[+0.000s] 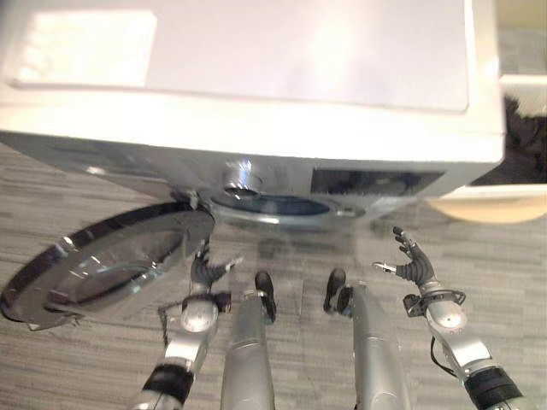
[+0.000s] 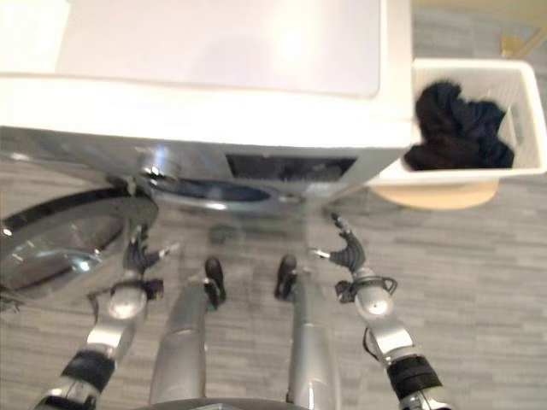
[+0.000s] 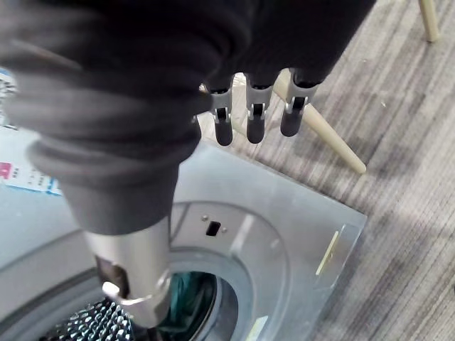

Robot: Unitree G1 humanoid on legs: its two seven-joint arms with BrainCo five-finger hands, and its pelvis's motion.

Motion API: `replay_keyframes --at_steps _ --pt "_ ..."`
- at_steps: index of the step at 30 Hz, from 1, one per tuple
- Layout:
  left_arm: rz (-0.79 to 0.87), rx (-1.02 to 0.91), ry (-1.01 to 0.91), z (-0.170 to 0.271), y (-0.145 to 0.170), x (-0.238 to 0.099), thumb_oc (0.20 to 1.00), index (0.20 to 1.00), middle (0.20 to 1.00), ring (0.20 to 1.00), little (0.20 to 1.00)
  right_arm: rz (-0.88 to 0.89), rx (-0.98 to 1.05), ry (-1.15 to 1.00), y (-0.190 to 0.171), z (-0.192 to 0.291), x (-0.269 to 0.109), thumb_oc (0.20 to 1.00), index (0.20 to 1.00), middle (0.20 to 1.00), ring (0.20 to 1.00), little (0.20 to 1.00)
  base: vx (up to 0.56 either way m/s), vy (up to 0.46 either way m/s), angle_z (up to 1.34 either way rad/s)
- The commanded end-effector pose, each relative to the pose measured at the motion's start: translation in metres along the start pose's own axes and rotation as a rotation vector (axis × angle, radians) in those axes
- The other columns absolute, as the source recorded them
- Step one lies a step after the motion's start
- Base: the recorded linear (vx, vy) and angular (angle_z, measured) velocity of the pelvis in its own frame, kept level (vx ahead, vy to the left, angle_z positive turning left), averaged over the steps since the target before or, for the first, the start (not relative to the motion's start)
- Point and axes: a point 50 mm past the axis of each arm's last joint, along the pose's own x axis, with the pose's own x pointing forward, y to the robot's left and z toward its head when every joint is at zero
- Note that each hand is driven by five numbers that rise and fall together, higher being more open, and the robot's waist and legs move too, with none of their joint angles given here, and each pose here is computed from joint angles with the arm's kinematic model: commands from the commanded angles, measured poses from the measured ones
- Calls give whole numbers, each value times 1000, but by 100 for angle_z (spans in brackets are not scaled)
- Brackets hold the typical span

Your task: Grab the laundry basket,head to the washer,open it,put in the laundry and shut it.

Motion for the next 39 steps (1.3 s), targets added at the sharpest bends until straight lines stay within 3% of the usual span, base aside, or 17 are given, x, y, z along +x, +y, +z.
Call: replay_keyframes --at_steps 1,4,10,17,30,39 --pt "-38 60 -34 6 6 8 1000 1000 1000 1000 1000 -20 -48 18 -10 -8 -8 1000 1000 1000 1000 1000 126 -46 3" --pt "-59 113 115 -35 11 -13 1000 1000 1000 1000 1000 -2 -38 139 -5 -35 -18 1000 1000 1000 1000 1000 118 -32 1" --pt "-105 160 225 -64 10 -32 1000 1000 1000 1000 1000 29 -53 297 0 -69 -36 1000 1000 1000 1000 1000 126 15 -26" --pt "-220 218 334 -90 -12 -45 1000 1000 1000 1000 1000 45 -59 467 2 -103 -58 1000 1000 1000 1000 1000 95 86 -82" --pt "-285 284 225 -68 -26 -30 1000 1000 1000 1000 1000 39 -81 436 11 -96 -54 1000 1000 1000 1000 1000 -32 -86 -140" --pt "-330 152 141 -48 -62 -29 1000 1000 1000 1000 1000 30 -131 439 -1 -96 -57 1000 1000 1000 1000 1000 148 -172 -126"
